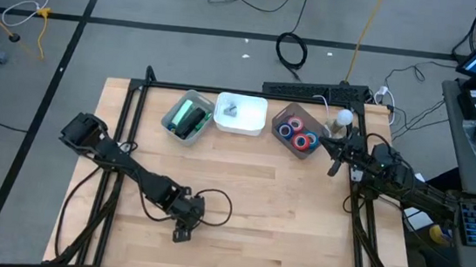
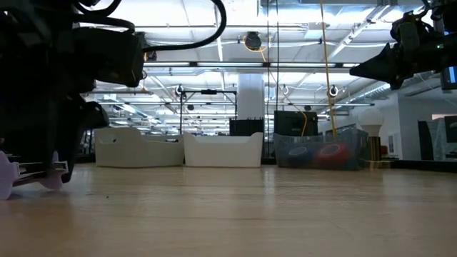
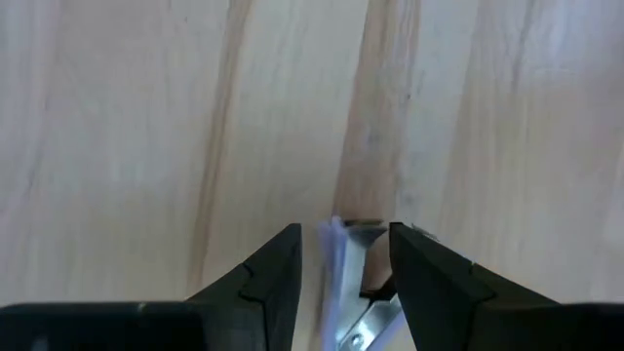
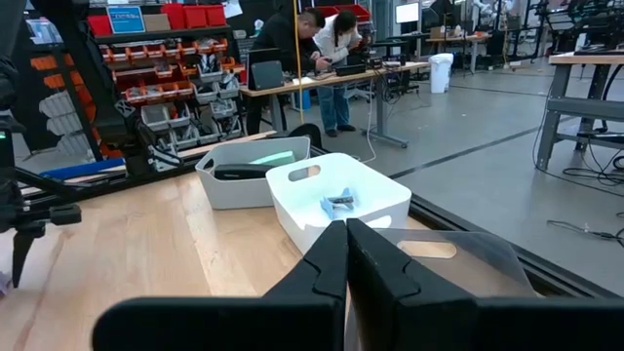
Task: Pick and place Stapler, Stapler remover, tape
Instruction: Put the purple staple remover into the white bin
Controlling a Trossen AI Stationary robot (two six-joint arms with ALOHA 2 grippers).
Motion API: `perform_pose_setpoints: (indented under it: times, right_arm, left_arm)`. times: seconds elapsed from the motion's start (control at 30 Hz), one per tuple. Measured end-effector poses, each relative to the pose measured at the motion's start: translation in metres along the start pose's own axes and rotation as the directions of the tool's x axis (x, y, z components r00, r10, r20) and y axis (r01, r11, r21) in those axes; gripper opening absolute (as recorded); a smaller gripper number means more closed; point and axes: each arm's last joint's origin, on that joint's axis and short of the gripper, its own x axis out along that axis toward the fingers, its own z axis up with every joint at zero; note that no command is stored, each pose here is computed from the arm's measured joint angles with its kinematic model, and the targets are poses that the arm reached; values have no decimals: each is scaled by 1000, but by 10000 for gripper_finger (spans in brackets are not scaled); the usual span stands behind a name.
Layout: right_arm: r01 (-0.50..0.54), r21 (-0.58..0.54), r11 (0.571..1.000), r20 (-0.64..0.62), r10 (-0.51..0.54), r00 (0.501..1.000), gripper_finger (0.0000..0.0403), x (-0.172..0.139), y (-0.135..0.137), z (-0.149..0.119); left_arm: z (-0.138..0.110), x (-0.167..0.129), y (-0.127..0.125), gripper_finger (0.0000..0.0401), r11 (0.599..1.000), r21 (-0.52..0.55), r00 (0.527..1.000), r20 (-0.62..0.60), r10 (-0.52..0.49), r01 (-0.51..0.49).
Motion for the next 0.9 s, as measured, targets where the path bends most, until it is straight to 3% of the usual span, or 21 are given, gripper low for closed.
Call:
perform_pose_setpoints:
  times: [0.5,0.9]
  right_arm:
    - [-2,0,1000,0,2,1000,0,0,0,0]
    - [-2,7,1000,-1,2,1000,0,0,0,0]
  left_arm:
    - [0,-8,-1,159,996,-81,999,-14,-33,31]
    - [-2,-16,1,159,1000,2,1000,-2,7,-7]
